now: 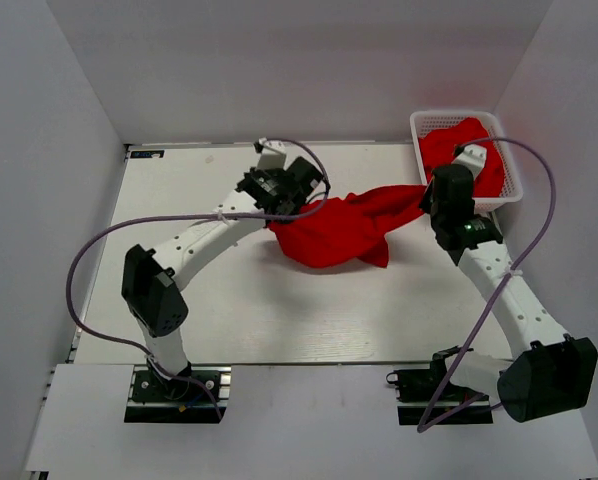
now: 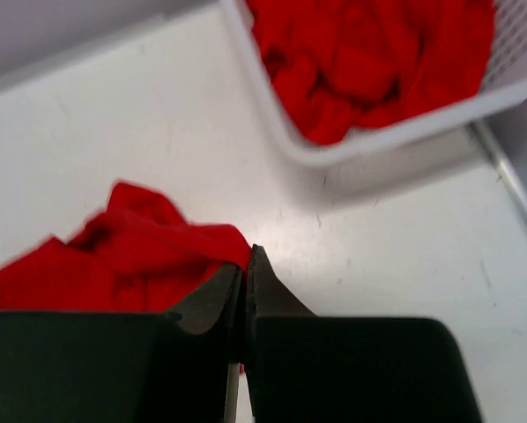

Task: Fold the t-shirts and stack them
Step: Flatten out the tshirt

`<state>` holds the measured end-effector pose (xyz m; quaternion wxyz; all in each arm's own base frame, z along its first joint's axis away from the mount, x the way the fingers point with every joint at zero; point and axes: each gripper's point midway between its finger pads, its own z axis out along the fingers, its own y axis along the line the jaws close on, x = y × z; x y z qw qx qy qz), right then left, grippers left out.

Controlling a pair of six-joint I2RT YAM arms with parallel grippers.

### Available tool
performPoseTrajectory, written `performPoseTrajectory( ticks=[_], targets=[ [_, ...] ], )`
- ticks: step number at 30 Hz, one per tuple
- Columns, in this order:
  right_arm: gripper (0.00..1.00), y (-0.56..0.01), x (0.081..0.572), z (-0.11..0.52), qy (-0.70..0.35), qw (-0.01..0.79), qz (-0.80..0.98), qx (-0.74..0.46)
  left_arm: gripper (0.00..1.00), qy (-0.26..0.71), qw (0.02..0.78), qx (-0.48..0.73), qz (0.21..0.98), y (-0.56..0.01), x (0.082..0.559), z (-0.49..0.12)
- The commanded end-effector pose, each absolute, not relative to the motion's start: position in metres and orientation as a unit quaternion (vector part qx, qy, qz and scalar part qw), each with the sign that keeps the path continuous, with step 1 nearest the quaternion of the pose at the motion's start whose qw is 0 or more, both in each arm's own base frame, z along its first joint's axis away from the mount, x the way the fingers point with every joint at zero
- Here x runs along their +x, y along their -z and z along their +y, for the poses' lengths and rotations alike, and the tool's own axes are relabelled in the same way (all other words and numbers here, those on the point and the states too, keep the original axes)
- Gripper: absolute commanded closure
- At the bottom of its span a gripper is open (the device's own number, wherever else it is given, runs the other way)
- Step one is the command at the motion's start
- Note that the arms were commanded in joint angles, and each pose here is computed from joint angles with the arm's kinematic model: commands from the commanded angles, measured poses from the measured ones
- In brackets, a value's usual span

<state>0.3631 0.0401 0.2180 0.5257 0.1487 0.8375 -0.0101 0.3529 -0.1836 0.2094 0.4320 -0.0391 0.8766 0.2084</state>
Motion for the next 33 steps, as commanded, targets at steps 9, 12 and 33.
performPoseTrajectory(
  ticks=[9, 12, 33],
  targets=[
    [1.0, -0.428, 0.355, -0.029, 0.144, 0.717, 0.654, 0.196, 1.0, -0.235, 0.664, -0.138, 0.696, -0.459, 0.339, -0.081],
    [1.0, -0.48, 0.337, -0.045, 0.179, 0.745, 0.609, 0.204, 1.0, -0.215, 0.712, -0.172, 0.646, -0.498, 0.321, -0.06],
    [1.0, -0.557, 0.373, -0.011, 0.149, 0.783, 0.595, 0.103, 1.0, -0.247, 0.751, -0.091, 0.605, -0.558, 0.363, -0.085]
  ],
)
